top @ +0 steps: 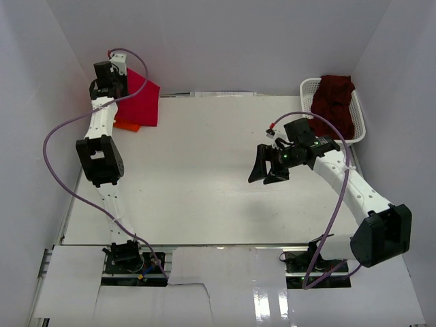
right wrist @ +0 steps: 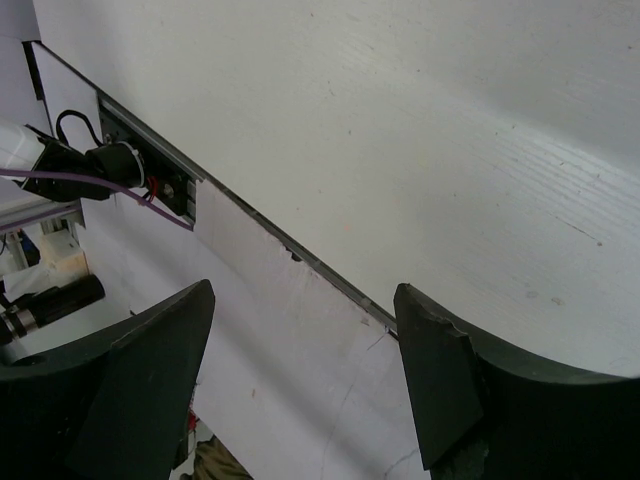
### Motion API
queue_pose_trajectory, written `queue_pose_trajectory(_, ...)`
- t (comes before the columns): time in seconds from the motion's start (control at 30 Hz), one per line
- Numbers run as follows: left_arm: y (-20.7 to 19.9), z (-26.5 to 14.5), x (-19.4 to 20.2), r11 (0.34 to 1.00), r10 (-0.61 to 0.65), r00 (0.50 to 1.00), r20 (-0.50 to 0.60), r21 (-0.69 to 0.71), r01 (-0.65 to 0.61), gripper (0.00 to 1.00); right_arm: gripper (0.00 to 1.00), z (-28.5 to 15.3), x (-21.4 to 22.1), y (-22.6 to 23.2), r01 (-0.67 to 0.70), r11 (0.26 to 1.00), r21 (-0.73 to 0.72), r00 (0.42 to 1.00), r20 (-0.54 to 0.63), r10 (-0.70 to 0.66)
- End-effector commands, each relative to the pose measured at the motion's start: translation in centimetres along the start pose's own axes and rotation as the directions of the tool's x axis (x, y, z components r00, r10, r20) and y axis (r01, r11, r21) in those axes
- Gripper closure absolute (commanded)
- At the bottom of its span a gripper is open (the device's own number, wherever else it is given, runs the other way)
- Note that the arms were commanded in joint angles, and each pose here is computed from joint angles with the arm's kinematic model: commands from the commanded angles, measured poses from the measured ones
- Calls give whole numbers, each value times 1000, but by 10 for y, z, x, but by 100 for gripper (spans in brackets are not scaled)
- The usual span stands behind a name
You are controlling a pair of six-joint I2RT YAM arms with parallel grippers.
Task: Fold and stack the t-shirts
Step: Put the neatly folded tshirt into the corner of the board with the left arm
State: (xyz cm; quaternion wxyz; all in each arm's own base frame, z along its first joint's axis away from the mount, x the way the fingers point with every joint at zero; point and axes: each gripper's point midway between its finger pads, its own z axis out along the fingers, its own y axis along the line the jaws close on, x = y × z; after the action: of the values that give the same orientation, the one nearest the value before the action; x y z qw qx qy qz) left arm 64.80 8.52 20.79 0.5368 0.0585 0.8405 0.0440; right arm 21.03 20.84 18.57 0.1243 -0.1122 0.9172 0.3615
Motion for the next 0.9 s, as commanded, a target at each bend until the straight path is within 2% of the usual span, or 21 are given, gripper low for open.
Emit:
queue_pose_trajectory(0.0, 18, -3, -12, 998, 18, 997, 69, -66, -14, 100, 21, -3, -14, 14, 20, 1000, -16, 999, 36, -19)
queue_pose_trajectory(0.27, 37, 22, 3, 984, 31, 994, 105, -176, -13, 100, 21, 8, -16, 17, 9, 1000, -17, 1000, 10, -9)
queue_pose_trajectory(0.4, 48, 30, 17, 968, 79, 992, 100, -244, -53, 100, 21, 19, -14, 15, -17, 1000, -26, 1000, -12, 16)
queue_pose_trajectory(0.6, 65, 32, 19, 933, 146, 979, 139, -349, -90, 100, 22, 33, -17, 16, -19, 999, -33, 999, -41, 18)
queue_pose_trajectory(0.87, 94, 33, 27, 887, 126, 985, 120, -458, -58, 100, 22, 44, -16, 20, -28, 999, -42, 997, -70, 25)
